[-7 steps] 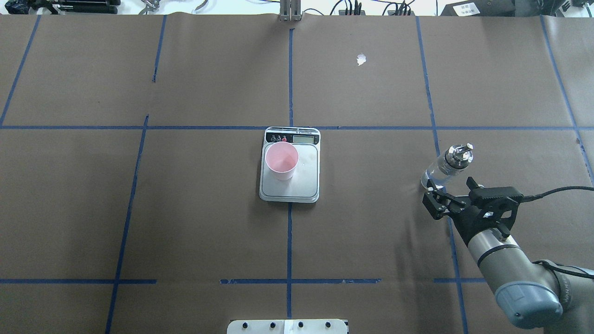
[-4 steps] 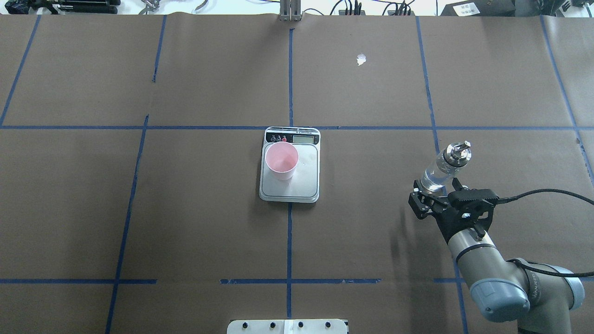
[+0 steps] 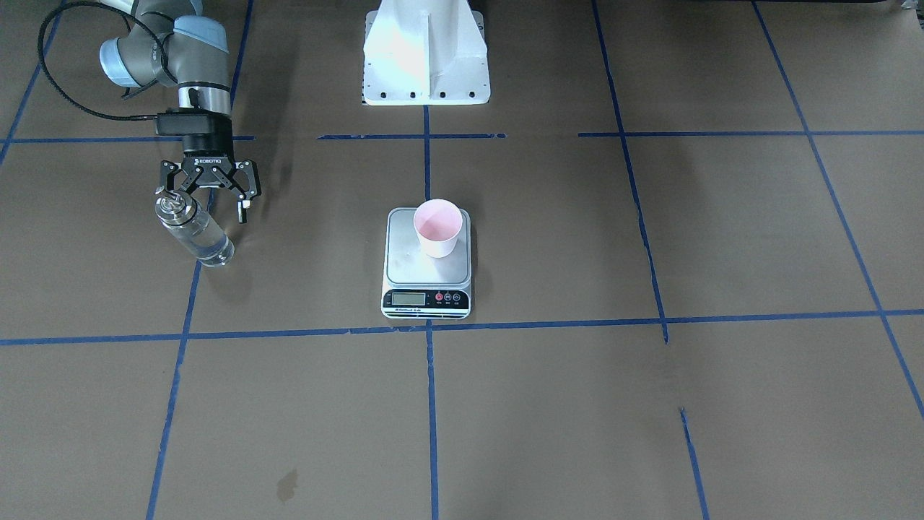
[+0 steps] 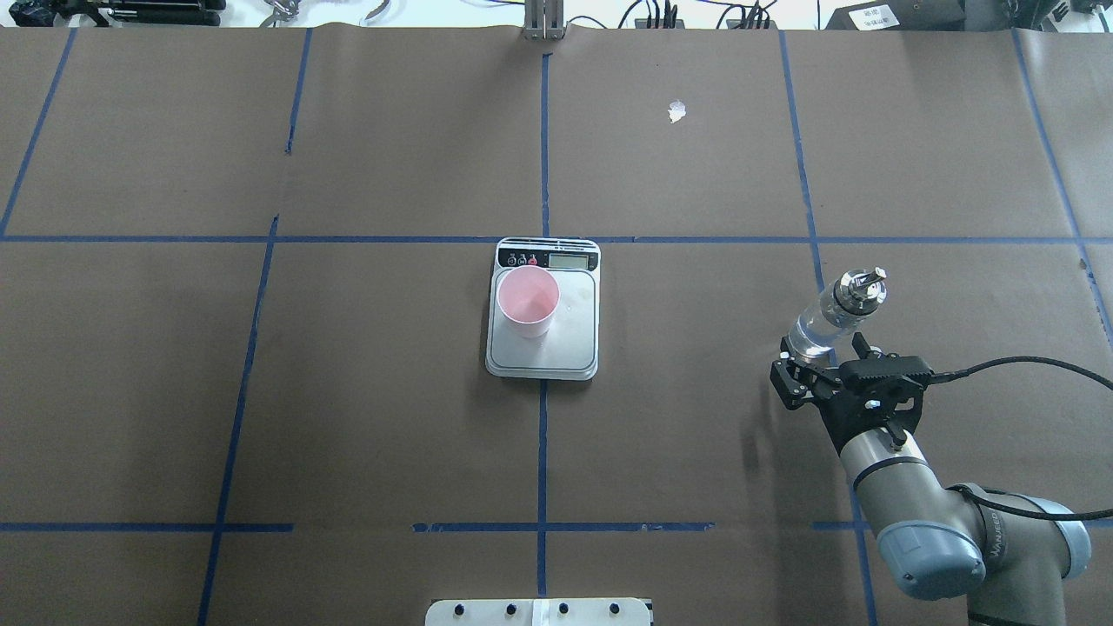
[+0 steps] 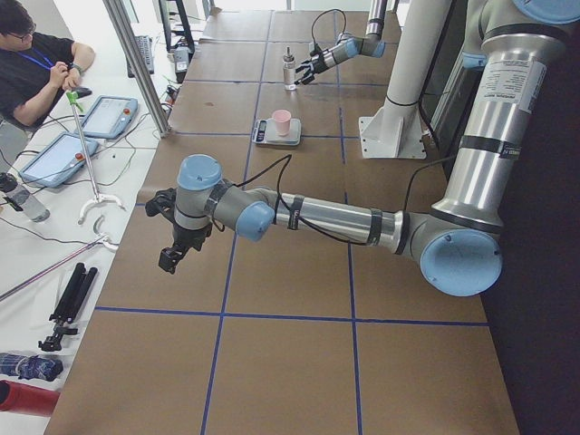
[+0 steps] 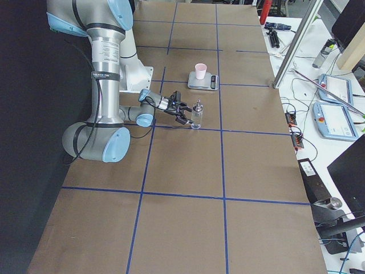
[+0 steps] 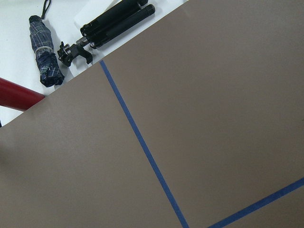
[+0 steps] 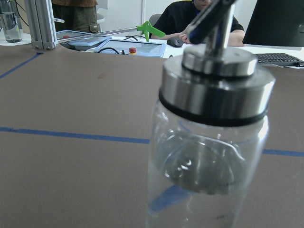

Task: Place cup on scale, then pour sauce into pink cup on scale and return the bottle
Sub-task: 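Lift the glass bottle slightly with the right gripper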

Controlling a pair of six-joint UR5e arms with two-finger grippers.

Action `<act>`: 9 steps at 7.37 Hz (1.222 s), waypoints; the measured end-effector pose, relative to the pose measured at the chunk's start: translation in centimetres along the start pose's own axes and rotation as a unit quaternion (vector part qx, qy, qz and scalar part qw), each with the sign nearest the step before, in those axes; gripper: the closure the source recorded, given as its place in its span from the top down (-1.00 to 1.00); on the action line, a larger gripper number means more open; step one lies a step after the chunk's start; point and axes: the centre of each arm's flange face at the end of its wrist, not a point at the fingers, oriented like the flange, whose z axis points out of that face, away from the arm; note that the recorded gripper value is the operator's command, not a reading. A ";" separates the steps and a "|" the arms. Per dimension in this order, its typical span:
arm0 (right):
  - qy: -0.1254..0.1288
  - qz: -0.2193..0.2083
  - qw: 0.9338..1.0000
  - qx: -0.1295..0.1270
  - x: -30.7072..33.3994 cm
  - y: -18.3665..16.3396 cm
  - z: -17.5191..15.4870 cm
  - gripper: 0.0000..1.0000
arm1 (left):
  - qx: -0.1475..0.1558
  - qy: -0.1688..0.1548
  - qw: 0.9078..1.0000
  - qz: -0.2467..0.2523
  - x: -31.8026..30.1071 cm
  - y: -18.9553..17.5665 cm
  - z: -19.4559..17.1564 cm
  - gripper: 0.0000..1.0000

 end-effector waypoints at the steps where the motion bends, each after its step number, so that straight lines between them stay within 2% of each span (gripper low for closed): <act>1: 0.004 -0.004 1.000 0.003 0.3 0.3 0.2 1.00 | 0.000 0.000 1.000 0.000 0.0 0.0 0.0 1.00; 9: 0.028 -0.007 0.999 0.022 1.8 -0.7 2.2 0.99 | -0.001 0.000 1.000 -0.001 0.0 0.1 0.1 1.00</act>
